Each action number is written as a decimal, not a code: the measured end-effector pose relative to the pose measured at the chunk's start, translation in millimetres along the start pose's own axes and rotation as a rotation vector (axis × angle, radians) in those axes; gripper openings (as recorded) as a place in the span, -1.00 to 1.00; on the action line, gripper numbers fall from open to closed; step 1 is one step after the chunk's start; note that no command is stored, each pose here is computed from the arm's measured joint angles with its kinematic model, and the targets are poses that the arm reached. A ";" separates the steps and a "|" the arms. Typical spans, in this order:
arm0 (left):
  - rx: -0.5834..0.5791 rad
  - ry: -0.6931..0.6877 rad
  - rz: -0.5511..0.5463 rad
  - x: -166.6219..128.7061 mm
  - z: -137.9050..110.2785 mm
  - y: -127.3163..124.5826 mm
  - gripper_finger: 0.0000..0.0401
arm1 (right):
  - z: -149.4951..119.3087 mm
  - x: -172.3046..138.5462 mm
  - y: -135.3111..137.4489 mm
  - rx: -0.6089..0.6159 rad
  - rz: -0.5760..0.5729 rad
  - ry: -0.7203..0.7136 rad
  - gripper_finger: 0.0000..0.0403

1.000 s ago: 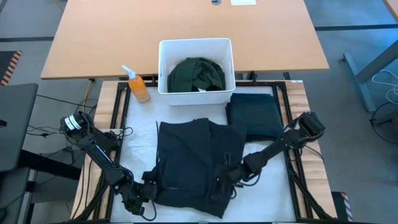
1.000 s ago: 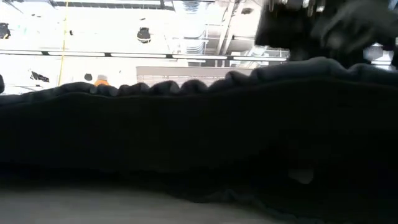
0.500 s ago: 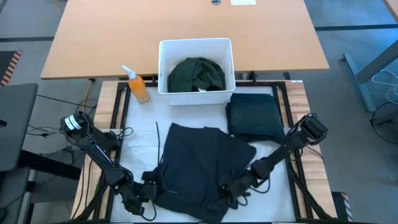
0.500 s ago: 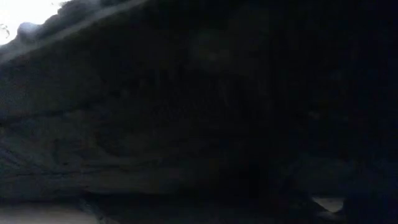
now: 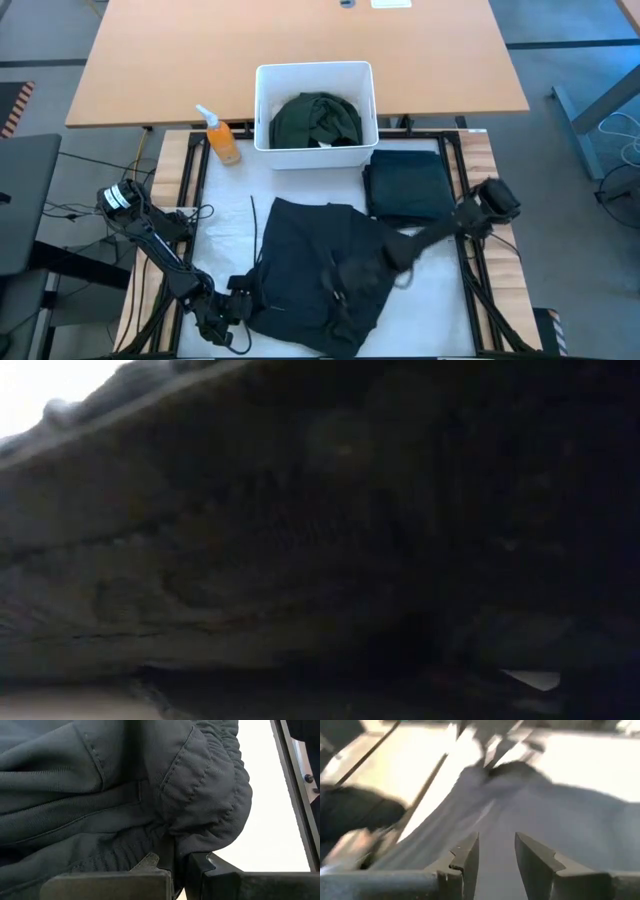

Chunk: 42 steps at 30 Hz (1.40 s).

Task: Fold laundry
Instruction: Fold the black shorts from the white laundry organizer

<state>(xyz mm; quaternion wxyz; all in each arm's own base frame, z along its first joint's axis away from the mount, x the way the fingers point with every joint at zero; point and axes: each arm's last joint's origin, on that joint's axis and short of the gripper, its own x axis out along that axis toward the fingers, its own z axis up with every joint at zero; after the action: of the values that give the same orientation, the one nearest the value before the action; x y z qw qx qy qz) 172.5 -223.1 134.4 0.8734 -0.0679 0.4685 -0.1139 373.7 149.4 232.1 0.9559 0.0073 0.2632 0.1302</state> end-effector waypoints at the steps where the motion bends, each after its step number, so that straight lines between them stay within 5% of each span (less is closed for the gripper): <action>1: -0.009 0.002 -0.003 0.0 -0.1 -0.1 -1.00 | 3.7 4.0 -15.8 -0.012 -0.010 -0.029 -0.25; 9: -0.075 0.012 -0.019 0.1 0.1 -0.6 -1.00 | -8.3 51.3 -138.6 -0.148 -0.114 -0.174 -0.21; 20: -0.266 -0.010 -0.014 0.0 1.2 -1.1 -1.00 | 7.4 93.6 -259.0 -0.286 -0.083 0.073 -0.03; 28: -0.394 -0.022 0.002 0.6 2.4 0.9 -1.00 | -9.5 133.5 -287.5 -0.333 -0.043 0.214 -0.02; 33: -0.414 -0.024 0.023 1.5 3.8 4.4 -1.00 | -11.6 123.7 -292.5 -0.359 0.015 0.353 -0.02; 42: -0.430 -0.048 0.071 3.3 8.1 12.0 -1.00 | 0.3 97.0 -306.6 -0.324 0.029 0.354 -0.03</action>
<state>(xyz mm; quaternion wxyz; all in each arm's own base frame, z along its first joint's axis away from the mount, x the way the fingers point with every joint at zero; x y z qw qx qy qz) 182.6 -212.3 133.5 0.8532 -0.2387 0.4632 0.0210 529.3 -122.2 158.4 0.8816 -0.1653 0.4020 0.1839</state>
